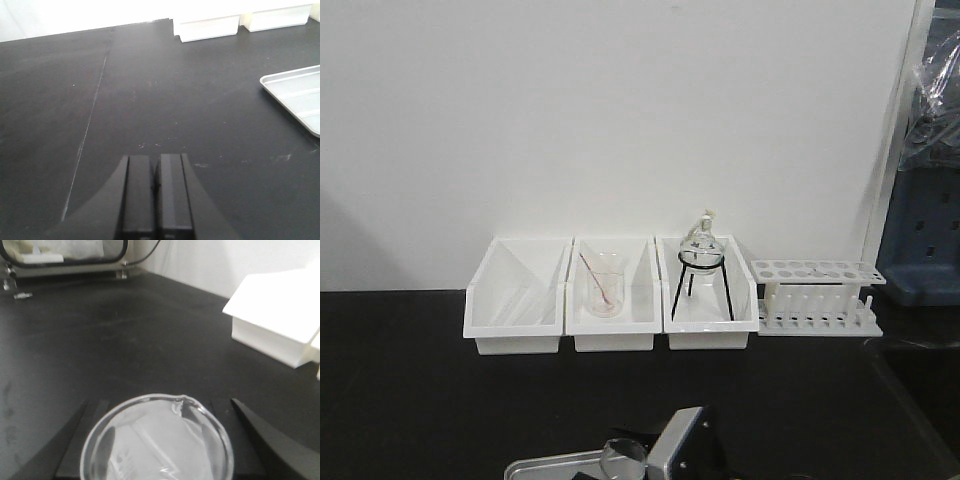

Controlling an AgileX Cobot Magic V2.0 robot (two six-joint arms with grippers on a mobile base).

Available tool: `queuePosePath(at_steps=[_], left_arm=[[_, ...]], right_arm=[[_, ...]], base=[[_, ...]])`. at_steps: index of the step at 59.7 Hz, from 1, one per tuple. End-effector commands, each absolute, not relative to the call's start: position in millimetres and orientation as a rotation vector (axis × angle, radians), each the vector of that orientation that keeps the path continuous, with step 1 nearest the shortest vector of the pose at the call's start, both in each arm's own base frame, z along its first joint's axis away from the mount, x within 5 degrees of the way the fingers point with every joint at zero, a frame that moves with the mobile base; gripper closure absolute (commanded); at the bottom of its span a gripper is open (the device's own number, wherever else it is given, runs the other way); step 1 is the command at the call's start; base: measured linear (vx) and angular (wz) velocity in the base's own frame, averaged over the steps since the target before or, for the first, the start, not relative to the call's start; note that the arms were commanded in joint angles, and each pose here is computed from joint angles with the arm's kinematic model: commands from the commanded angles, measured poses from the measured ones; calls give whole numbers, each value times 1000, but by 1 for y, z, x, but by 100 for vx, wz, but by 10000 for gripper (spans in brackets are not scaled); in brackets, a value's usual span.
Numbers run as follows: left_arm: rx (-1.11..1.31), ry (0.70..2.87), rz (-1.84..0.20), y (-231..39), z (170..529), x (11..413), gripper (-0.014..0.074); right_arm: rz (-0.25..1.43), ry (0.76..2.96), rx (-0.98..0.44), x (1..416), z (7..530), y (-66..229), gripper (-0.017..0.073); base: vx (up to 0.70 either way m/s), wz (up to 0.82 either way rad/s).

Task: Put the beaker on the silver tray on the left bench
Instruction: 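Lower the beaker onto the silver tray with the right gripper, then open the right gripper and lift it away from the beaker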

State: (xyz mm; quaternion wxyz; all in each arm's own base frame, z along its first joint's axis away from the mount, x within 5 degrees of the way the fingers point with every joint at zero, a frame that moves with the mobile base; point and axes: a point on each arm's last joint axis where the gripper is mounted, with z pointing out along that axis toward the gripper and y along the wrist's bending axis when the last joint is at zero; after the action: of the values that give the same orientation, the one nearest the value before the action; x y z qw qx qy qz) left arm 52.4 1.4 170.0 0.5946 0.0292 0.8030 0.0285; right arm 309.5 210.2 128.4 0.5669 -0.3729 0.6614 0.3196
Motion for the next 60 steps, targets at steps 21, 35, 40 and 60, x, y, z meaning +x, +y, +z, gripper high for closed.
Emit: queuePosePath(at_steps=[21, 35, 40, 60], left_arm=[[71, 1804, 56, 1, 170, 54, 592], [71, 1804, 56, 1, 170, 54, 592], [71, 1804, 56, 1, 170, 54, 592], [71, 1804, 56, 1, 170, 54, 592]], right_arm=[[754, 1519, -840, 331, 118, 239, 547], [732, 1571, -741, 337, 109, 234, 489], [730, 1577, -743, 337, 107, 234, 440], [734, 1571, -745, 337, 108, 234, 1]], base=[[0, 0], [0, 0], [0, 0], [0, 0]])
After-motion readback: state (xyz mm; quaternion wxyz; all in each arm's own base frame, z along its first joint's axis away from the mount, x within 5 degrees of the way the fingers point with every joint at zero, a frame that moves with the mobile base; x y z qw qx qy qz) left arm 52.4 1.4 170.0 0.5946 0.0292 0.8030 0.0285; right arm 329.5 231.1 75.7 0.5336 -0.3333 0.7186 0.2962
